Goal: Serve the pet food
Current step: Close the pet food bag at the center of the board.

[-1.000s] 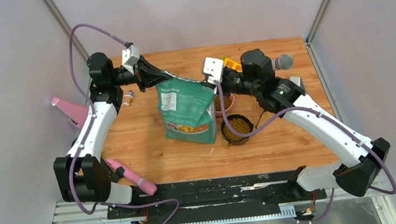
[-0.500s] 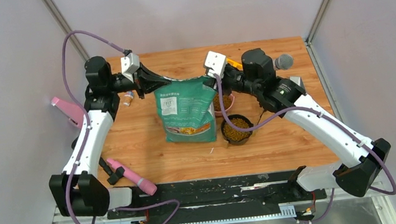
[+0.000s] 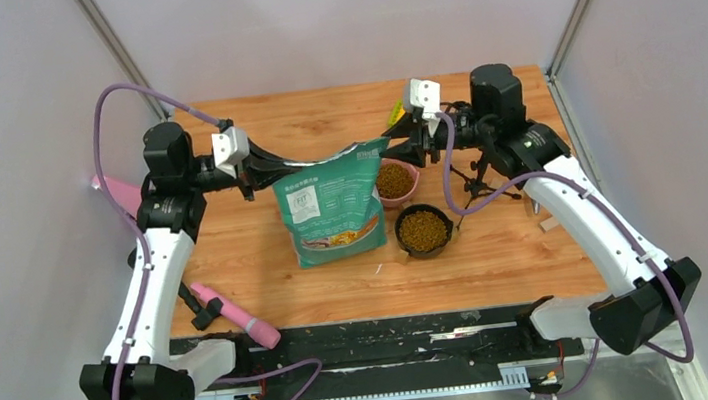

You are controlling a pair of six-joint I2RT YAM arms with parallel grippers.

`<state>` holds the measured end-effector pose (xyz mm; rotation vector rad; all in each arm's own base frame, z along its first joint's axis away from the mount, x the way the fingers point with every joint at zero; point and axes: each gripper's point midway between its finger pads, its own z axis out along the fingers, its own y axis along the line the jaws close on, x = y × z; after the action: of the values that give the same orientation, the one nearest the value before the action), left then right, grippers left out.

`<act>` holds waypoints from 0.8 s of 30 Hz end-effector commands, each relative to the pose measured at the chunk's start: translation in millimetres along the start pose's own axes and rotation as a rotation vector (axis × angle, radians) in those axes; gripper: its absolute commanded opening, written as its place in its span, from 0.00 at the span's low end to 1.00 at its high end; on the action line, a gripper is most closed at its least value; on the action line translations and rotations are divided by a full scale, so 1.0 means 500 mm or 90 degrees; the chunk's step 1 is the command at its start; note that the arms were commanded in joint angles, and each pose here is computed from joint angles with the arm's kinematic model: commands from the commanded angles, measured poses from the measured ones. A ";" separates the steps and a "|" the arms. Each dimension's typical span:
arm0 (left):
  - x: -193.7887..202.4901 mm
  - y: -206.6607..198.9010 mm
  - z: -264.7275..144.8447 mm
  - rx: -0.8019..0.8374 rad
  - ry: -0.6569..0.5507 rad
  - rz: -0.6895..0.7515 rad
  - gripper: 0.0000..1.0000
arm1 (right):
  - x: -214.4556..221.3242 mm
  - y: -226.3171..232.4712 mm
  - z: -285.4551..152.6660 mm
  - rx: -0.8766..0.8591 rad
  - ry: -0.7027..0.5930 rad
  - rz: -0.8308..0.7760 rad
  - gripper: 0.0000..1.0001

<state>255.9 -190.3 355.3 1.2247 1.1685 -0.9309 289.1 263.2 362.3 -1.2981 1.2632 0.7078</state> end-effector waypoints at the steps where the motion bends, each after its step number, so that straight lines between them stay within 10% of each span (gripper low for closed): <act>1: -0.047 -0.004 -0.010 -0.007 -0.013 0.086 0.00 | -0.071 0.056 0.003 -0.129 -0.090 -0.042 0.37; 15: -0.070 -0.027 -0.017 -0.007 -0.018 0.116 0.00 | -0.029 0.045 0.040 -0.162 -0.080 -0.031 0.32; 20: -0.077 -0.029 -0.019 -0.012 -0.019 0.121 0.00 | -0.025 0.038 0.048 -0.165 -0.079 -0.028 0.01; 24: -0.084 -0.016 -0.021 -0.040 -0.015 0.108 0.00 | -0.032 0.033 0.047 -0.159 -0.078 -0.028 0.00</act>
<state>245.1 -187.5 355.4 1.2238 1.1774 -0.9013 278.2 290.0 357.5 -1.4373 1.1220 0.9212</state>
